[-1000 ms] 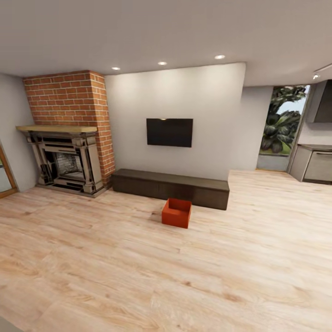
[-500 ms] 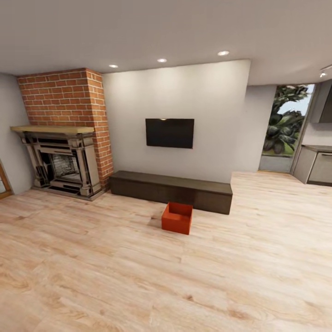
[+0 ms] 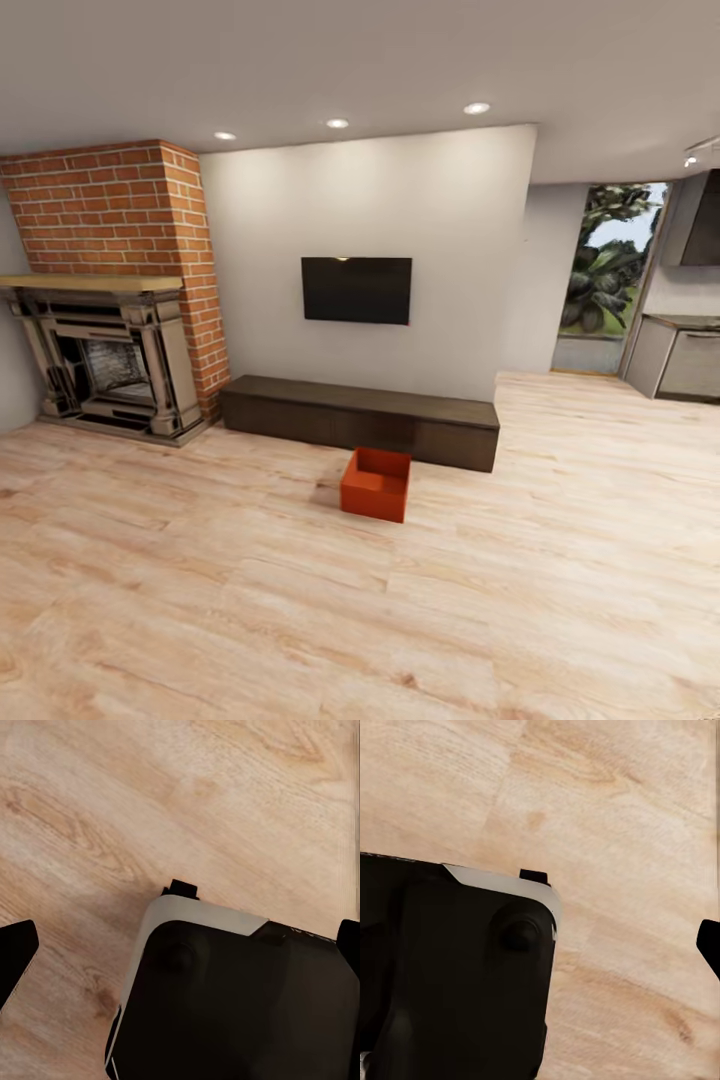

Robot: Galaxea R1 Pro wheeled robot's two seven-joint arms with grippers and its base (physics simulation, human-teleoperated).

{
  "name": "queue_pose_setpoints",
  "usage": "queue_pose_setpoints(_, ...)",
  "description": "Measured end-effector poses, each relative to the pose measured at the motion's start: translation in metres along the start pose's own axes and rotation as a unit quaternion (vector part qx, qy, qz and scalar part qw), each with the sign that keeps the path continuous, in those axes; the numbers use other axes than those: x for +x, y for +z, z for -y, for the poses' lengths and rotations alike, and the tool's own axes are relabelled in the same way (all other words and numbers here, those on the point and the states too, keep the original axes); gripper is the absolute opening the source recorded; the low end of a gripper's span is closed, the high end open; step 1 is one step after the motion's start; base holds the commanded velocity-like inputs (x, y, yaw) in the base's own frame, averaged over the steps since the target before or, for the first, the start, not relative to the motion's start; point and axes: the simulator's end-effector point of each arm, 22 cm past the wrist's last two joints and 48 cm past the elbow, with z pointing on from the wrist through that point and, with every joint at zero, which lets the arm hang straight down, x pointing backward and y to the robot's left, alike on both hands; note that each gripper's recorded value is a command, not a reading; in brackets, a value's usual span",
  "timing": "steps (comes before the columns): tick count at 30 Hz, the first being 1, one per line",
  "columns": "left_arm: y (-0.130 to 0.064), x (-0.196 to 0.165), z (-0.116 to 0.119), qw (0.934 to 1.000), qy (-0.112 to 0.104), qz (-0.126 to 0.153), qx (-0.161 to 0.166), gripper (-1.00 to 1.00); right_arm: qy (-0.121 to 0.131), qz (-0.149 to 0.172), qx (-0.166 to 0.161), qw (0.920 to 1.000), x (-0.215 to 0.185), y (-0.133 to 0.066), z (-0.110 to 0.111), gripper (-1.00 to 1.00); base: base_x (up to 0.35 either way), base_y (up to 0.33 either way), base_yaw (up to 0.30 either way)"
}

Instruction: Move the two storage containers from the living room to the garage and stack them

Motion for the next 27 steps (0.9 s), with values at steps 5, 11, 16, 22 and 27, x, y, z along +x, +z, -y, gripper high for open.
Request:
queue_pose_setpoints(5,0.0000,0.0002,0.0000,1.0000,0.000,-0.001,0.000,1.00,0.000,0.000,0.000,1.0000,0.0000,0.0000,0.0000,1.00,0.322,0.145,-0.240)
queue_pose_setpoints(11,0.0000,0.0004,-0.0001,1.0000,0.000,-0.001,0.000,1.00,-0.001,0.000,0.001,1.0000,0.0002,0.0000,0.0009,1.00,0.314,0.183,-0.156)
queue_pose_setpoints(16,0.0000,0.0004,-0.0001,1.0000,0.000,-0.001,0.000,1.00,-0.002,-0.001,0.000,1.0000,0.0011,0.0001,0.0038,1.00,0.308,0.196,-0.015)
queue_pose_setpoints(22,0.0000,0.0004,-0.0001,1.0000,0.000,-0.001,0.000,1.00,-0.004,-0.002,0.000,1.0000,0.0017,0.0002,0.0048,1.00,0.306,0.204,-0.001)
queue_pose_setpoints(27,0.0000,0.0004,-0.0001,1.0000,0.000,-0.001,0.000,1.00,-0.003,-0.002,0.001,1.0000,0.0015,0.0002,0.0053,1.00,0.306,0.206,0.000)
